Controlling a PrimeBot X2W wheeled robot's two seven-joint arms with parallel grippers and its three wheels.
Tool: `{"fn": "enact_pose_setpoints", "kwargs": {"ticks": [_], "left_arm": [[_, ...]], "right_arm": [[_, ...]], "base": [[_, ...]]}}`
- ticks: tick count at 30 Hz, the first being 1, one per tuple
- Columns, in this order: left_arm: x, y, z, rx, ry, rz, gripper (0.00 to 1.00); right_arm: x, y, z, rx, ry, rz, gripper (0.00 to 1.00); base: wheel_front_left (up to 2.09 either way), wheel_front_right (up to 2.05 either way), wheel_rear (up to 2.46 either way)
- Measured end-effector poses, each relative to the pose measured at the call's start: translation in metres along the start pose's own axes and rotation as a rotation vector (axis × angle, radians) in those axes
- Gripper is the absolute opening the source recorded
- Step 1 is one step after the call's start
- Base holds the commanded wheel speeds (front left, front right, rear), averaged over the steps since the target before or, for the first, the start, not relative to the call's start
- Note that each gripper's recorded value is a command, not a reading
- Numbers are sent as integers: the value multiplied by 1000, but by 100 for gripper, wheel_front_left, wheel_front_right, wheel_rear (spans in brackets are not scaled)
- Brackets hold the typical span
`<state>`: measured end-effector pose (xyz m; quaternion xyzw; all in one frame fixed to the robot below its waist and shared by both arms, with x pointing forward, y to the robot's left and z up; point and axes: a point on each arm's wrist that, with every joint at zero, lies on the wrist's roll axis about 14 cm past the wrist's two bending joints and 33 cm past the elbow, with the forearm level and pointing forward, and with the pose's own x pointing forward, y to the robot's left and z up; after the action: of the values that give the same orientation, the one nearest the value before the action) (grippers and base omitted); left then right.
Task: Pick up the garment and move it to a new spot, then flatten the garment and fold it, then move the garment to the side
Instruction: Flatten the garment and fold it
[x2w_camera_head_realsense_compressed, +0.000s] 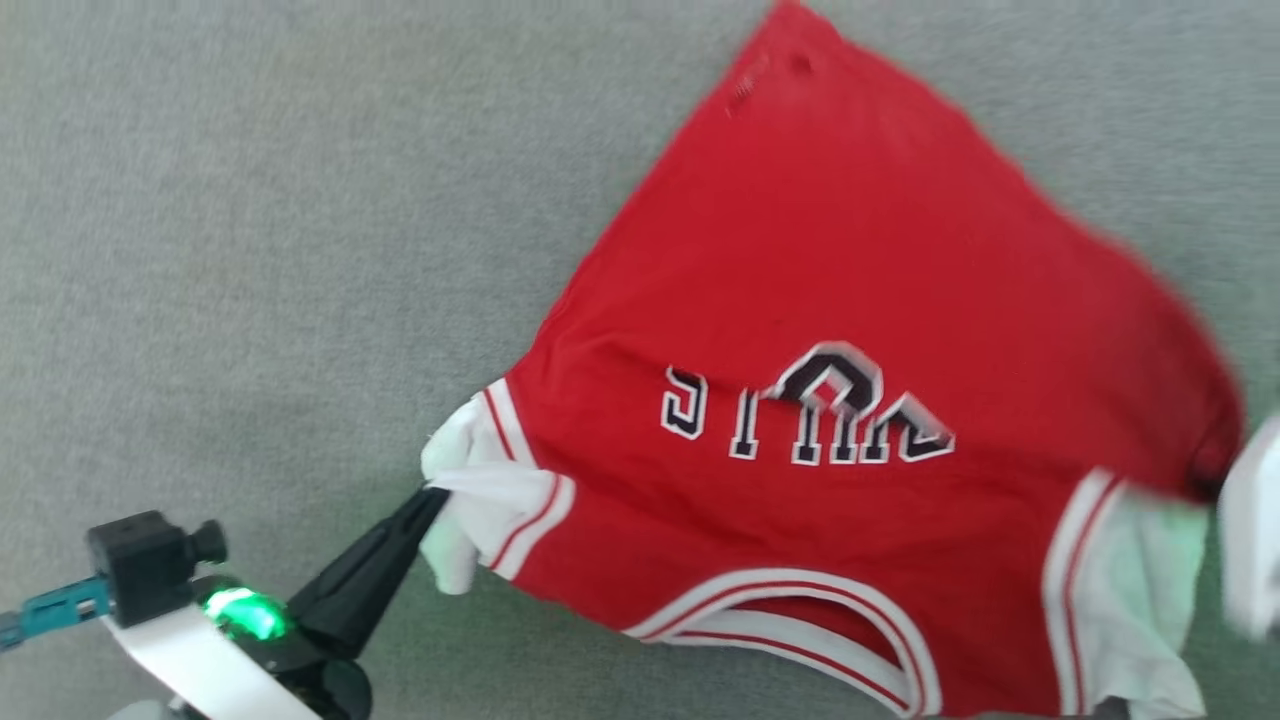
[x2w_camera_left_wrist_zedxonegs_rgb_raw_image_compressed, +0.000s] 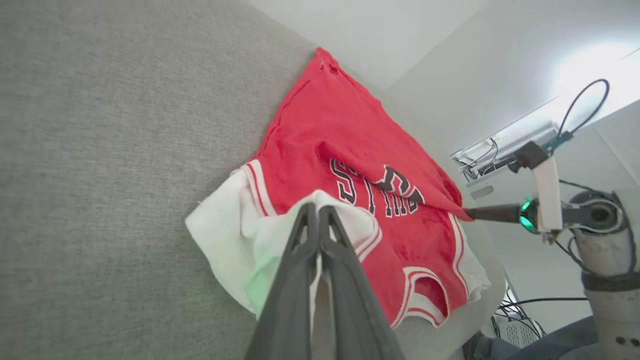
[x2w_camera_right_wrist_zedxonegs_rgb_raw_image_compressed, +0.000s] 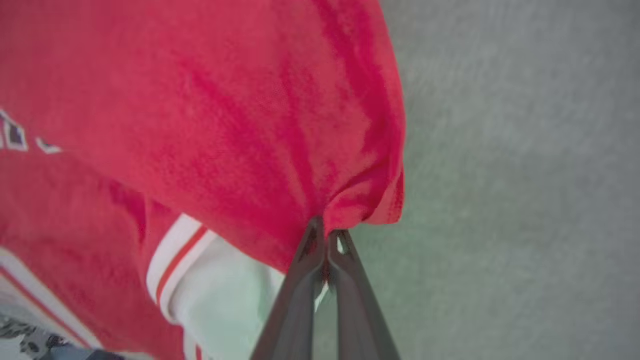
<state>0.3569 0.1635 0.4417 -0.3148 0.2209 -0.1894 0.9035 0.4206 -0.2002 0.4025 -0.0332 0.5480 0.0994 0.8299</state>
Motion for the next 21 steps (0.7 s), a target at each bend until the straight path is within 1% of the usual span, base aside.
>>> {"fn": "enact_pose_setpoints", "kwargs": {"ticks": [2,4,8,13,17,18,20,21], "left_arm": [[-2,3,3,4,-13,9,0],[-3,7,8,12,-34,24,0],[-4,5,10,7,-57,23,0],[-7,3,7,23,-49,17,0],[-7,2,8,27,-56,15,0],[-7,2,8,25,-57,16,0],[-7,2,6,24,-54,16,0],[-7,1,5,23,-51,14,0]], "right_arm": [[-10,10,-30,22,42,35,0],[-20,16,-56,30,82,45,0],[-39,27,-97,54,133,68,0],[-51,46,-137,95,185,111,0],[-48,73,-166,131,255,198,0],[-46,76,-169,130,261,207,0],[-41,78,-165,129,228,211,0],[-40,79,-158,122,195,212,62]], "base": [[0,0,0],[0,0,0],[0,0,0],[0,0,0],[0,0,0],[0,0,0],[0,0,0],[0,0,0]]}}
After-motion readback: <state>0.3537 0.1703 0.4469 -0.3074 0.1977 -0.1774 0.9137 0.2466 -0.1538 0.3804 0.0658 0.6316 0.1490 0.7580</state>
